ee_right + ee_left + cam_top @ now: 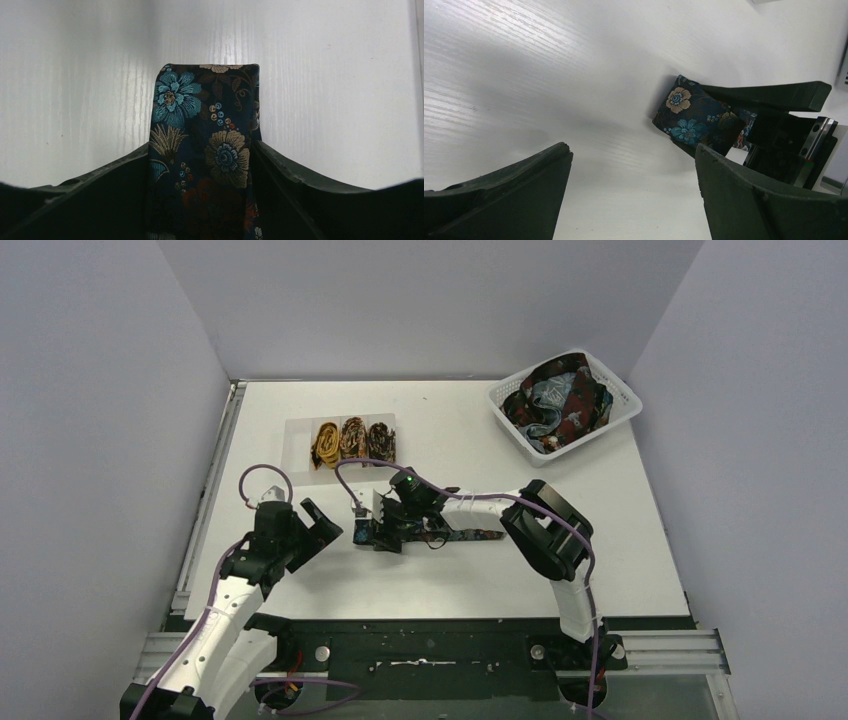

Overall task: Roll the ties
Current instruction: Roll the tie at the center of the board.

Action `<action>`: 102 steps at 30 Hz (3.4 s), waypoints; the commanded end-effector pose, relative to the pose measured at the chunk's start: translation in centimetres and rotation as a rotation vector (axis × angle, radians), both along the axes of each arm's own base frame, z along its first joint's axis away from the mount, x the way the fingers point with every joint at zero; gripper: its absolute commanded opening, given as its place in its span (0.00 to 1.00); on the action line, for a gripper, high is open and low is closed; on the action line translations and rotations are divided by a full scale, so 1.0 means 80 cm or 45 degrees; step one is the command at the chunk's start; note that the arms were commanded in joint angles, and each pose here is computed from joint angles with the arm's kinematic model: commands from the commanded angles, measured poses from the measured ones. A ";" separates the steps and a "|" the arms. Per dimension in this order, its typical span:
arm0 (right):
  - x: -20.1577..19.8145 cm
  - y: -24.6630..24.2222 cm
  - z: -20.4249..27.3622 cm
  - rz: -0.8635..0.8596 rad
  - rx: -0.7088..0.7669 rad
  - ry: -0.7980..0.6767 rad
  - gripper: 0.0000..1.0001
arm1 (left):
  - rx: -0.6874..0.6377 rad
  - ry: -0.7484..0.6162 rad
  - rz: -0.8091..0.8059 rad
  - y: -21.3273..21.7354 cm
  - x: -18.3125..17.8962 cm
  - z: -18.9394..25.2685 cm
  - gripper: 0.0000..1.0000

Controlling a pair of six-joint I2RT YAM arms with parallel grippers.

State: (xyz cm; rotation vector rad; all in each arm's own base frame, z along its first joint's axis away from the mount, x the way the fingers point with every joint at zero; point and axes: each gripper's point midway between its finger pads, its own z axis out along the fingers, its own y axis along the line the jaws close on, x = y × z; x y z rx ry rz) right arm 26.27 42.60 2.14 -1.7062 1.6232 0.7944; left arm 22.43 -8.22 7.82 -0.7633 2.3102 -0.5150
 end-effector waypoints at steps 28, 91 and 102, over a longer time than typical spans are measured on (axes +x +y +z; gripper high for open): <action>-0.011 -0.039 0.067 -0.128 0.036 -0.175 1.00 | -0.198 -0.059 -0.063 -0.031 0.005 -0.003 0.91; -0.003 -0.072 0.040 -1.315 0.151 1.043 0.34 | -0.293 -0.265 -0.382 -0.077 0.039 -0.008 0.91; 0.000 -0.073 0.026 -1.331 0.116 1.067 0.34 | -0.344 -0.339 -0.515 -0.095 0.038 -0.006 0.90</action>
